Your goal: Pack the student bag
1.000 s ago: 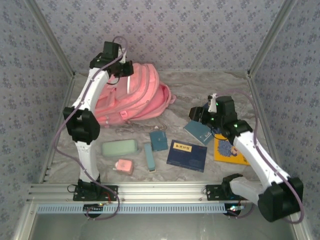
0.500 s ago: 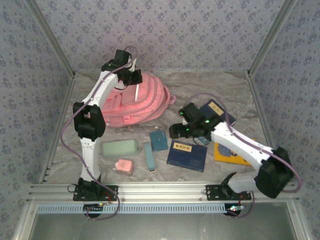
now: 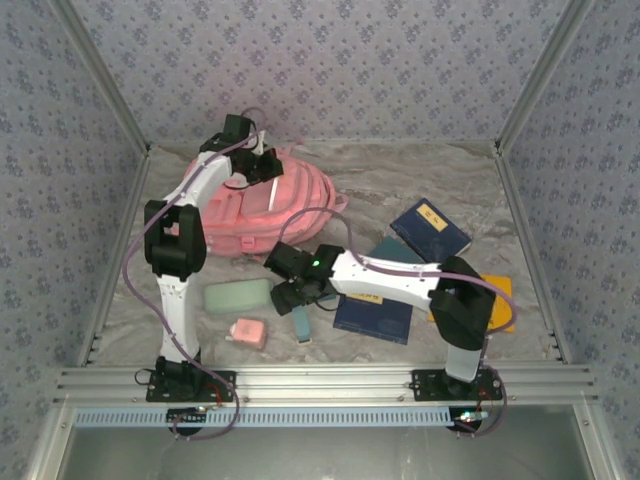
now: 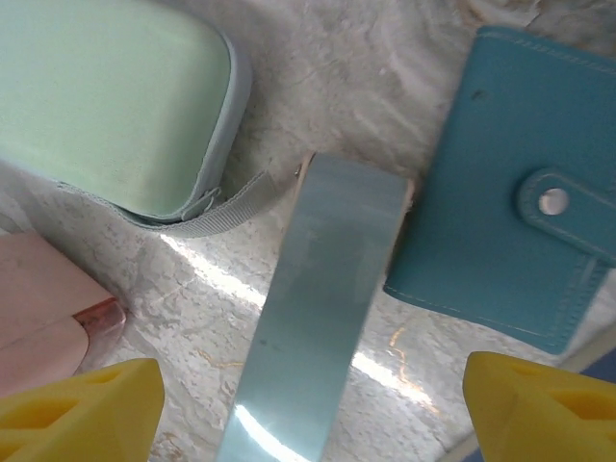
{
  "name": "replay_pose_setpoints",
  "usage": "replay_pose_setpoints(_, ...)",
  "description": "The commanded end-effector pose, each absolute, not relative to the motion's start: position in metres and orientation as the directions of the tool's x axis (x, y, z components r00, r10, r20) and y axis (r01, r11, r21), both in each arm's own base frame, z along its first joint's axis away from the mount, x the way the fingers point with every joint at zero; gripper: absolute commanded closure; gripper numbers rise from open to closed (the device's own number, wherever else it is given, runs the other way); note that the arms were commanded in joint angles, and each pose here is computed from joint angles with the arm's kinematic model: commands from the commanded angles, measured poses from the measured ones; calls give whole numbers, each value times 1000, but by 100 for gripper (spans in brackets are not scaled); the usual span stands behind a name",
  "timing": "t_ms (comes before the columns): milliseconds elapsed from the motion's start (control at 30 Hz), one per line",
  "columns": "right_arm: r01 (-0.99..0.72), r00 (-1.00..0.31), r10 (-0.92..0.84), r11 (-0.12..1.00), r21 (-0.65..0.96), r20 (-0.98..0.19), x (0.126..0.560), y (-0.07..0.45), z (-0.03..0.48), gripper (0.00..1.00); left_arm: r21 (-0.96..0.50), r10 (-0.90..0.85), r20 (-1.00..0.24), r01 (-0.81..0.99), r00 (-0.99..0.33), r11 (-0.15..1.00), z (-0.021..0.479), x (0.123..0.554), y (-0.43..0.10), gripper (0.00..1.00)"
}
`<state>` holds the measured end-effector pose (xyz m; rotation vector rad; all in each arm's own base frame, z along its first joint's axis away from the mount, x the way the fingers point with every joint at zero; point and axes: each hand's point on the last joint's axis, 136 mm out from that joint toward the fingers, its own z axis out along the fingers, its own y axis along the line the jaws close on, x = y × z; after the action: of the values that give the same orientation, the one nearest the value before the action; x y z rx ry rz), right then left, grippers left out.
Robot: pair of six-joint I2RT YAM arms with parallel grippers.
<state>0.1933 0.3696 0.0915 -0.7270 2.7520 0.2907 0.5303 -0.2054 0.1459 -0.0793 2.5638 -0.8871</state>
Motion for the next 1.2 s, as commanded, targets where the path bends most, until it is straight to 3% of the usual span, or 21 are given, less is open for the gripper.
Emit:
replay_pose_setpoints(0, -470, -858, -448, 882, 30, -251, 194, 353, 77, 19, -642, -216, -404, 108, -889, 759, 170, 538, -202, 100)
replay_pose_setpoints(400, -486, -866, -477, 874, 22, -150, 181, 351, 44, 43, -673, -225, -379, 100, -897, 733, 169, 539, -205, 100)
replay_pose_setpoints(567, -491, -862, -484, 871, 14, -152, 181, 348, 51, 66, -674, -224, -383, 105, -896, 731, 173, 539, -205, 100)
replay_pose_setpoints(800, -465, -864, -423, 878, 112, -272, 198, 337, 115, 91, -675, -213, -404, 133, -889, 726, 196, 536, -206, 100)
replay_pose_setpoints(1000, -331, -904, -208, 894, 304, -373, 241, 295, 164, 91, -688, -197, -398, 150, -896, 710, 229, 529, -214, 100)
replay_pose_setpoints(1167, -148, -908, 95, 839, 524, -409, 293, 250, 195, 92, -679, -130, -432, 227, -893, 698, 264, 517, -230, 100)
